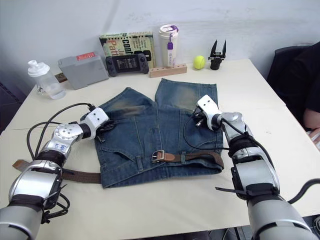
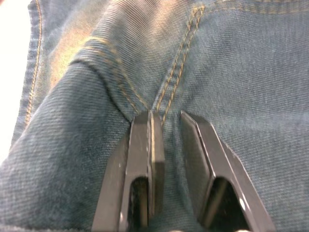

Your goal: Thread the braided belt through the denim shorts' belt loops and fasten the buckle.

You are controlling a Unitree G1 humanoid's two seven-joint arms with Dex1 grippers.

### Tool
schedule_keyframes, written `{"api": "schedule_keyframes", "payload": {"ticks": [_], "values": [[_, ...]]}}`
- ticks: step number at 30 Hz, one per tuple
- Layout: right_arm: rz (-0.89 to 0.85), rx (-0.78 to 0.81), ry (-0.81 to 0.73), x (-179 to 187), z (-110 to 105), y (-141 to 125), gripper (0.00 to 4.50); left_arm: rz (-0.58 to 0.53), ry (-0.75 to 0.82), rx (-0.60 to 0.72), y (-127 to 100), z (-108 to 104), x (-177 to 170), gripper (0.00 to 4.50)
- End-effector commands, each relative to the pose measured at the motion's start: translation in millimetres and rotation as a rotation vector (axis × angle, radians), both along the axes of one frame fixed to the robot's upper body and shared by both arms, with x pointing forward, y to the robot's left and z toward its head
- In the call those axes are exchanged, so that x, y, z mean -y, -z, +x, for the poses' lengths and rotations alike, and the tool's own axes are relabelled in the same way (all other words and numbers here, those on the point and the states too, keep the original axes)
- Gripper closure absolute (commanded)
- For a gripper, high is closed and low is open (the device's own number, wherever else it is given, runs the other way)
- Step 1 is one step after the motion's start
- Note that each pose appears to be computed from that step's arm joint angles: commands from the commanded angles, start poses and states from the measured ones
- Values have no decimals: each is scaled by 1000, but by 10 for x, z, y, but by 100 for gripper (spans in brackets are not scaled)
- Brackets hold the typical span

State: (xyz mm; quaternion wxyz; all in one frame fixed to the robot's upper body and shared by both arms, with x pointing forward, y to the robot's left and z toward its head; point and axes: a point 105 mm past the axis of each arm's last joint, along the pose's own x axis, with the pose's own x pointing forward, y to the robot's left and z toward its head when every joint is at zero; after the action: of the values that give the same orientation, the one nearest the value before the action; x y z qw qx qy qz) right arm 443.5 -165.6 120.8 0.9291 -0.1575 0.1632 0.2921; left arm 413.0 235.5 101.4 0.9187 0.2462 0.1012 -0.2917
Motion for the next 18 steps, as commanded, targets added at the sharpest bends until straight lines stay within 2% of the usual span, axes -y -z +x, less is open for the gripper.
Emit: {"api": "schedule_keyframes", "payload": {"ticks": [1, 4, 5, 6, 10, 12, 13, 15, 18], "values": [[65, 81, 59, 143, 8, -275, 444, -160, 21, 64, -277, -46, 9, 354], [93, 98, 86, 185, -57, -338, 450, -223, 83, 71, -355, -224, 127, 281], [103, 101, 95, 195, -81, -353, 354, -238, 104, 65, -366, -303, 191, 235], [106, 103, 97, 197, -104, -365, 320, -258, 116, 66, -393, -368, 244, 189], [166, 133, 84, 180, -182, -550, 131, -378, 146, 81, -587, -584, 366, 10], [189, 157, 49, 169, -244, -680, 36, -447, 160, 99, -716, -698, 382, 8], [200, 170, 37, 170, -271, -741, 11, -478, 165, 103, -771, -751, 386, 8], [267, 215, 10, 154, -329, -940, 11, -534, 160, 134, -889, -866, 335, 8], [337, 246, -6, 121, -394, -1080, 11, -555, 108, 168, -972, -981, 226, 8]]}}
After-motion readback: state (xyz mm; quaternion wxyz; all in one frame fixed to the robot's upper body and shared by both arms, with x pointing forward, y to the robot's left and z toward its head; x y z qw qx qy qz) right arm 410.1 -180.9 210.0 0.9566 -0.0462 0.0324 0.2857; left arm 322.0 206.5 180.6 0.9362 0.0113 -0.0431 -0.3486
